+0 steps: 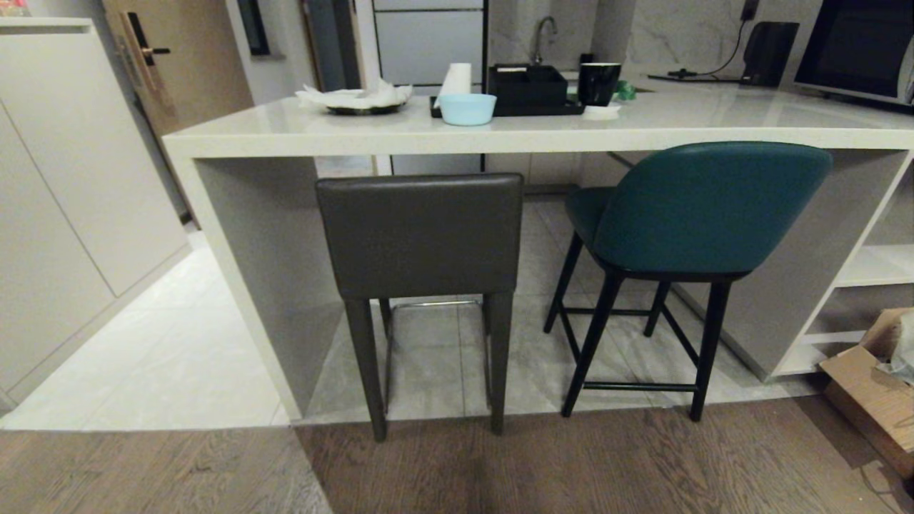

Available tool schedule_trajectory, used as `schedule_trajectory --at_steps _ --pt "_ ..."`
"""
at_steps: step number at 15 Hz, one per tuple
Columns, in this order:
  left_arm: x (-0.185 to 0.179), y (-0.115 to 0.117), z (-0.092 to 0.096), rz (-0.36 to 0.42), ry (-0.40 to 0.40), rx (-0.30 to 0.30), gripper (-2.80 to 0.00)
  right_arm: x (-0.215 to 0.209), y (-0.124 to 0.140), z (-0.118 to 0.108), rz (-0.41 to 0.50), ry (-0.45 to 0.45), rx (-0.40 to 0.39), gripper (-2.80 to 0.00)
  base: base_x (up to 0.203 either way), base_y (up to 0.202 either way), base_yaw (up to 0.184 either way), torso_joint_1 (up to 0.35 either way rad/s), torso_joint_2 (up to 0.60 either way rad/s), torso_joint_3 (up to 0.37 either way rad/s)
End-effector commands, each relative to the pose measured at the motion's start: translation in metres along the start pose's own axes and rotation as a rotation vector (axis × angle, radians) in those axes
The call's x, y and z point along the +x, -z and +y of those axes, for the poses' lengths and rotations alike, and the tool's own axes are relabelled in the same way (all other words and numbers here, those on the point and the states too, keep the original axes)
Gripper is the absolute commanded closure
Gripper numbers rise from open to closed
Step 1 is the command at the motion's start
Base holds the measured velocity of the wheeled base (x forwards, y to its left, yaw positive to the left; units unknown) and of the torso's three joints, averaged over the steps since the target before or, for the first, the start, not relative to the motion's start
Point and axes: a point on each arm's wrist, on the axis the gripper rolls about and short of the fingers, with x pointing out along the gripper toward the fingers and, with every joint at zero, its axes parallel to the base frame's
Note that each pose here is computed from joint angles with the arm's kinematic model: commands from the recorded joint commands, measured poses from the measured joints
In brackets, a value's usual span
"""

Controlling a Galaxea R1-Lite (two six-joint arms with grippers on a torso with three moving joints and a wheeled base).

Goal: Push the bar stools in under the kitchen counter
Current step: Pull the gray chair out from under the dining table

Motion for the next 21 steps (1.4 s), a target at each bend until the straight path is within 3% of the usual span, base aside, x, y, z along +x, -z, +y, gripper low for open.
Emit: schedule_trajectory --at_steps 1,15,21 --pt "0.0009 0.0051 0.0001 0.014 0.0 0.001 0.0 0.0001 0.0 0.0 0.0 0.0 0.0 0.0 0.0 0.0 0.0 0.0 0.0 0.0" --pt "0.001 0.0051 0.0001 0.015 -0.002 -0.002 0.0 0.0 -0.0002 0.0 0.0 0.0 0.003 0.0 0.0 0.0 0.0 0.0 0.0 0.0" --pt "0.001 0.0051 0.0001 0.015 -0.002 -0.002 0.0 0.0001 -0.0001 0.0 0.0 0.0 0.003 0.0 0.169 0.0 0.002 0.002 0.0 0.003"
